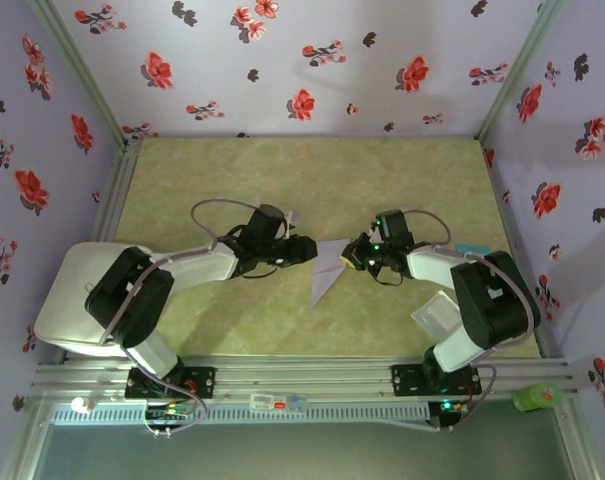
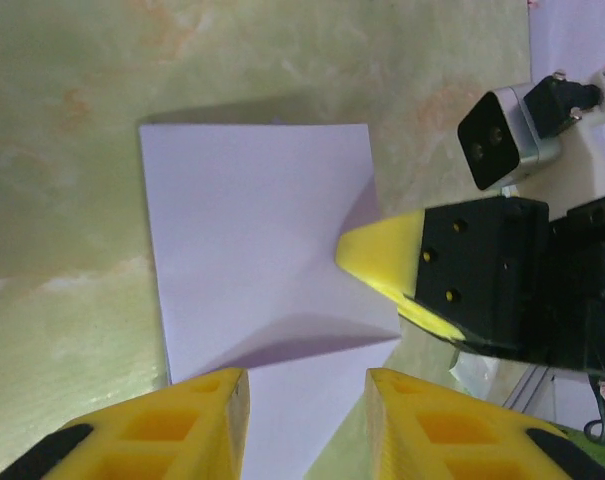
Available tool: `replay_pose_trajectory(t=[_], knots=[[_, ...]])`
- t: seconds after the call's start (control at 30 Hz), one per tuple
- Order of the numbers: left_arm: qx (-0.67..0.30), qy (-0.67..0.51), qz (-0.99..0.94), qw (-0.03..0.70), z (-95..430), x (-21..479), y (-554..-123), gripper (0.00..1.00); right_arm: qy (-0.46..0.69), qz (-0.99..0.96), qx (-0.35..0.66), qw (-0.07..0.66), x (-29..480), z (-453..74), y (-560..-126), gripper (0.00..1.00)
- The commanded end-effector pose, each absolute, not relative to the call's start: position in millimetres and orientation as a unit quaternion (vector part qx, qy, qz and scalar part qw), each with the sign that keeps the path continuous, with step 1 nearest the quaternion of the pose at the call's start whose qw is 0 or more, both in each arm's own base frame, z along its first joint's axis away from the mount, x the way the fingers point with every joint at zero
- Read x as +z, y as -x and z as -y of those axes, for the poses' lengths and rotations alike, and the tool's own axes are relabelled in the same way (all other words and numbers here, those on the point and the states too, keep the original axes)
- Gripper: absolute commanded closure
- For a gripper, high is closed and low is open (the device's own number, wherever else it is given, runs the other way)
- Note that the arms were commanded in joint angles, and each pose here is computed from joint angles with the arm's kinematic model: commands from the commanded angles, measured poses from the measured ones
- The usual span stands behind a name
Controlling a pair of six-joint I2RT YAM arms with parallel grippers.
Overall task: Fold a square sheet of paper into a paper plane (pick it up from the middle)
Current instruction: Fold the wing for the fifth time at the center of the table.
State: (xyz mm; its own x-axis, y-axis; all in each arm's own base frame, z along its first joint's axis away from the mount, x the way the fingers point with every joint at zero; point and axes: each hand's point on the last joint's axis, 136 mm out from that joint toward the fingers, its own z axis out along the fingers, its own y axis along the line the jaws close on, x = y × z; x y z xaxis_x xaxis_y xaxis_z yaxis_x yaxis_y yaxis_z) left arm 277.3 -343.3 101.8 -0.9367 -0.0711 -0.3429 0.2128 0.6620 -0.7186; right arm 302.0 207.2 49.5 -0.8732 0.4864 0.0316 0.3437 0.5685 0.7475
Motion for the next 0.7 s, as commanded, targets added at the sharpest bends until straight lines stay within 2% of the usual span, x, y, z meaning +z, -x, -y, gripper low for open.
replay_pose_trajectory(t=[0.0,0.3,0.67], knots=[[-0.37,-0.085,-0.9,0.215,339,101,-268,0.64,-0.312,-0.851,0.407,0.116,52,-199,-313,1.0],[-0.186,-0.266,-0.895,0.307,354,91,-228,0.6,-0.306,-0.851,0.41,0.117,61,-204,-311,1.0],[-0.07,-0.349,-0.878,0.32,369,71,-228,0.59,-0.305,-0.85,0.415,0.112,61,-207,-311,1.0]])
